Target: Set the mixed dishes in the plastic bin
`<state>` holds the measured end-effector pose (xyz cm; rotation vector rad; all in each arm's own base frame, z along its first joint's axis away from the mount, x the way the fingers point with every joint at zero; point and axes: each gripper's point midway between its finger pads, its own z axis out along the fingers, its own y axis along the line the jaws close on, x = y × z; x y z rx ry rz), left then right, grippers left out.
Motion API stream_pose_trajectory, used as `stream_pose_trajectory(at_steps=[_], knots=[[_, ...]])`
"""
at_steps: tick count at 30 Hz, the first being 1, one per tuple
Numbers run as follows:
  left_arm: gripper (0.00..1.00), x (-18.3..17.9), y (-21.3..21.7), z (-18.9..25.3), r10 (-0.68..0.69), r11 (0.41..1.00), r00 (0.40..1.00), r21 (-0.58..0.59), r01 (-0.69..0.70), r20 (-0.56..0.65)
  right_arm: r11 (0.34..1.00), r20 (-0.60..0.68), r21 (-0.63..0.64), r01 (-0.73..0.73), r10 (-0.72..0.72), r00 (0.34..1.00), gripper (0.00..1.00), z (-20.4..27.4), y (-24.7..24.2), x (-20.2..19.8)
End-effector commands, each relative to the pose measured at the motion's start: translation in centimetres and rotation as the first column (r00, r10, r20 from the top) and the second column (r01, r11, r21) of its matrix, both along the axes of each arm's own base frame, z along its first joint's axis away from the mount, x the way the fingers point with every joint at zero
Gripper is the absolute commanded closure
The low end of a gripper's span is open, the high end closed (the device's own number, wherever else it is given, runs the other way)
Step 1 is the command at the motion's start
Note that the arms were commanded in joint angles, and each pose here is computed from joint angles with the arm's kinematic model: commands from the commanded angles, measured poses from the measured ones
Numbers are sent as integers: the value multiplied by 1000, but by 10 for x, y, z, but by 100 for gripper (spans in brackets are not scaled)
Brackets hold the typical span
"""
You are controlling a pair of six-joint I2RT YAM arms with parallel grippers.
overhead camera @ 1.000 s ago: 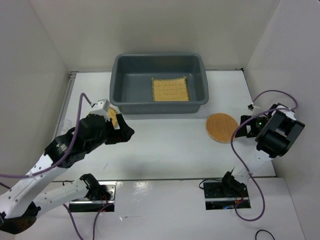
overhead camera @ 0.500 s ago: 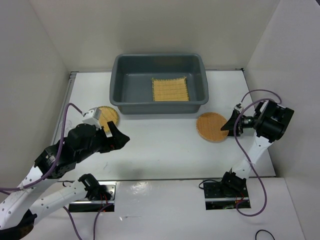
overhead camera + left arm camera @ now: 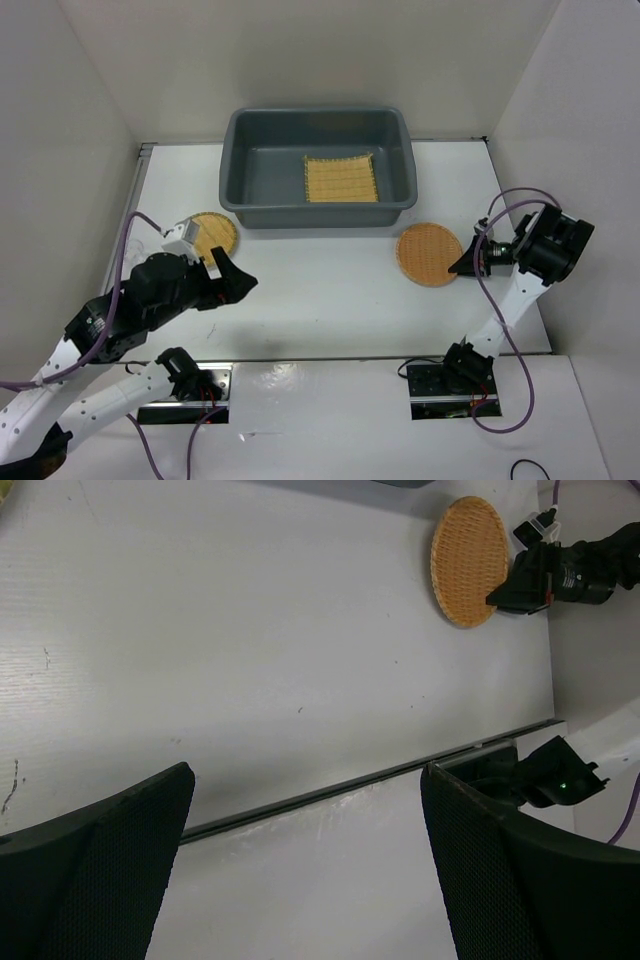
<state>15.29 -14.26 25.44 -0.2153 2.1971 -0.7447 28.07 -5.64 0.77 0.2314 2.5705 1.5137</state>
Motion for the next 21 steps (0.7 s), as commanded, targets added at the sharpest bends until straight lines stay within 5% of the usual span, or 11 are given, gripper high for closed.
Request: stream_pose_trajectory(at_steps=[1,14,21], knots=[[0,-1,-2,1,6,999,1000,-36,-6,-4,988,114,-156,-11,29,993,100,-19,-31,8],[0,-4,-5,14,-33,998,999,-48,35,30,907,294,-396,141,-20,956,100,105,-70,-10],[0,16,-13,12,-90,992,994,88,84,63,832,436,-498,243,-1,900,100,171,-71,-7]])
